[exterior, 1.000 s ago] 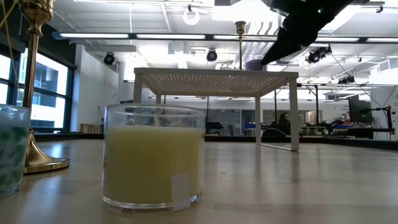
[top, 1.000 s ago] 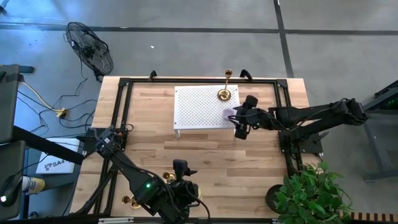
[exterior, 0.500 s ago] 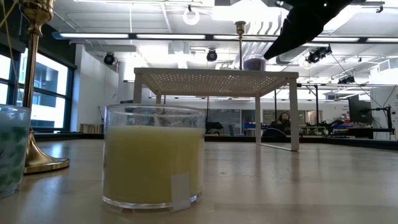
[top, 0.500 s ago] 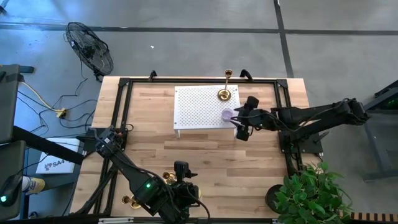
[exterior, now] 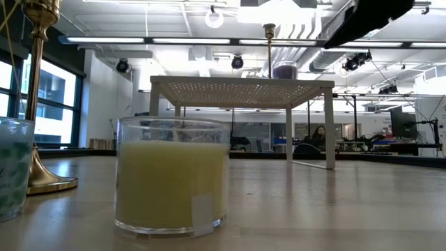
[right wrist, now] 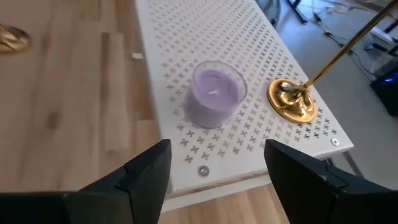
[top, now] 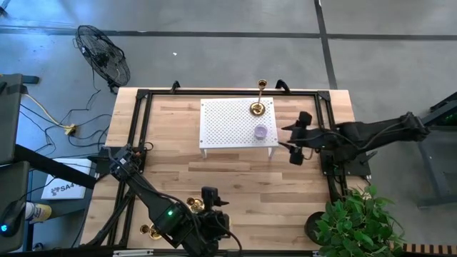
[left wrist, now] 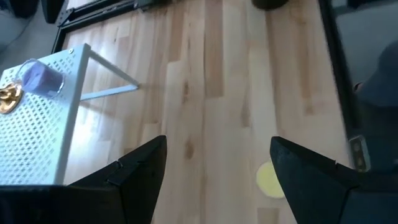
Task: Pick & Place candle stick holders
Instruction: Put the right gold candle holder on the shelf
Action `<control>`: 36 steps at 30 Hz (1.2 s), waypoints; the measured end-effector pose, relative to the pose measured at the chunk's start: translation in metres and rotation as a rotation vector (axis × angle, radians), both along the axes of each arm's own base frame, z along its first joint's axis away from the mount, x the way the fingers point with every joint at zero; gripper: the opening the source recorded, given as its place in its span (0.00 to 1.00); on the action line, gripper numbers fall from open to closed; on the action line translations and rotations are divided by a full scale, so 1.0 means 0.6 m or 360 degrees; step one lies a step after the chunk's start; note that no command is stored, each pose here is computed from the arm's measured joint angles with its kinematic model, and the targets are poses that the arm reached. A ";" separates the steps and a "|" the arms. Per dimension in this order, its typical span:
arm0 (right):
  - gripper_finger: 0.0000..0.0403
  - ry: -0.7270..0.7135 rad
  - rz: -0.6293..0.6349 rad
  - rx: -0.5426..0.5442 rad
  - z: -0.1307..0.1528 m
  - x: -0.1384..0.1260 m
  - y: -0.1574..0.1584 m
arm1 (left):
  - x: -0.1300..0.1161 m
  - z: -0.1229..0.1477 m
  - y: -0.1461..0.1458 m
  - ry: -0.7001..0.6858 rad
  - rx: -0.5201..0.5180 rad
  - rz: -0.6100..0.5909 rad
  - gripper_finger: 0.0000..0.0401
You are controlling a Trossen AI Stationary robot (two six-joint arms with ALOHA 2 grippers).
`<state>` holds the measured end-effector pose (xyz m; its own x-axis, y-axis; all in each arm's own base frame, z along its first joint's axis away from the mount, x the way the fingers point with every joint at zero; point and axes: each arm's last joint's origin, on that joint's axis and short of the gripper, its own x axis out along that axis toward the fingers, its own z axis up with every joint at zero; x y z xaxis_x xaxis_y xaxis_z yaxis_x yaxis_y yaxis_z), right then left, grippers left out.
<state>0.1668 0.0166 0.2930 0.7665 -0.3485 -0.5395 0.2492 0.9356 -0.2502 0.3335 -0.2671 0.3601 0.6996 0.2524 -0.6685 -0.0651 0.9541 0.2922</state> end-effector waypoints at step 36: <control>0.63 -0.0448 0.0744 0.0497 0.060 -0.079 0.060 | 0.056 0.019 -0.024 -0.0546 -0.0541 0.0116 0.70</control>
<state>0.1192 0.0525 0.3290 0.9272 0.1990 -0.3173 -0.1871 0.9800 0.0679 0.3670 -0.2813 0.3717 0.8826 0.1164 -0.4554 -0.1732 0.9812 -0.0849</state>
